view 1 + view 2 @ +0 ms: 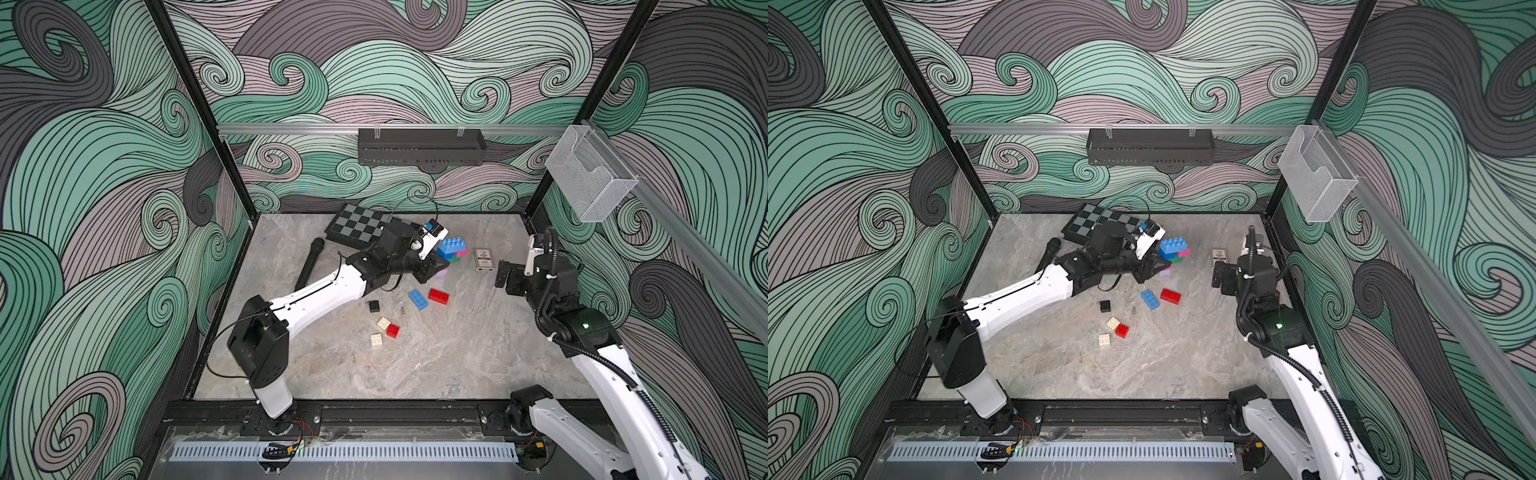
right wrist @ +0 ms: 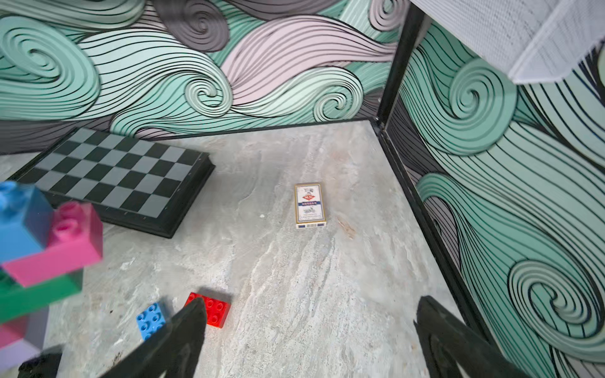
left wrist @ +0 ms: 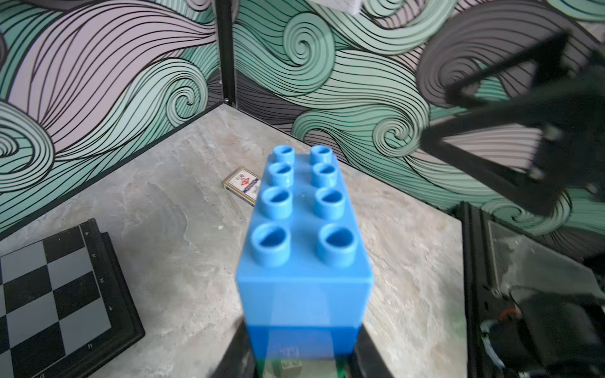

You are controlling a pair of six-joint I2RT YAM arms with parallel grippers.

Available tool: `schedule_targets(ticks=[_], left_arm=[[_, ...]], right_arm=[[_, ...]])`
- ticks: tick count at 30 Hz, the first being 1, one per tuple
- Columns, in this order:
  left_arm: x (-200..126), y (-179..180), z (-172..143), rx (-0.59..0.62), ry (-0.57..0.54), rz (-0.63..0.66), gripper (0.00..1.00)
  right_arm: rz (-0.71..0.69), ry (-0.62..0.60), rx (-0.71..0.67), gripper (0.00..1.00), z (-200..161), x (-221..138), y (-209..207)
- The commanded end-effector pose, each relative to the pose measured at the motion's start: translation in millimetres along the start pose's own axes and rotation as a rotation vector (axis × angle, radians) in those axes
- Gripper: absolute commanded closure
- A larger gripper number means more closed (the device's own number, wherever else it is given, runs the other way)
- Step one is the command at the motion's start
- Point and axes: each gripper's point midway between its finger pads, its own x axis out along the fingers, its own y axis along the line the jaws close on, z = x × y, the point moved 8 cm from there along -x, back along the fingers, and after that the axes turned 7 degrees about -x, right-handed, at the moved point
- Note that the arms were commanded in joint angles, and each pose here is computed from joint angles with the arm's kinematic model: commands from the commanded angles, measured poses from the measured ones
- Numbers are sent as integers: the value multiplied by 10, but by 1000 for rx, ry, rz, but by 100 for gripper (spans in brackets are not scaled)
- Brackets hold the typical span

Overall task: Assemble the letter p with lego
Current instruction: Place the lego brick at the center of the board.

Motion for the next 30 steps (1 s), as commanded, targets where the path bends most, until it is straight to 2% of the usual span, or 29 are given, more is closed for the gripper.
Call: schedule_targets(ticks=[1,8,12,21,30], left_arm=[[294,452,-104,-246,100,-28,100],[1136,956,50,-522,117,-224,100],[1454,1107,3,-656,123,-238,100],[1742,1307,-396,-906,187,-200,100],[1895,1357,-654,-972,243,-121,100]], right_arm=[[-5,64,137,1,-157,56,-34],[-10,130,126,1,-397,191,-7],[-4,158,121,1,-478,224,6],[24,208,116,1,-532,341,80],[49,216,110,1,-551,366,109]])
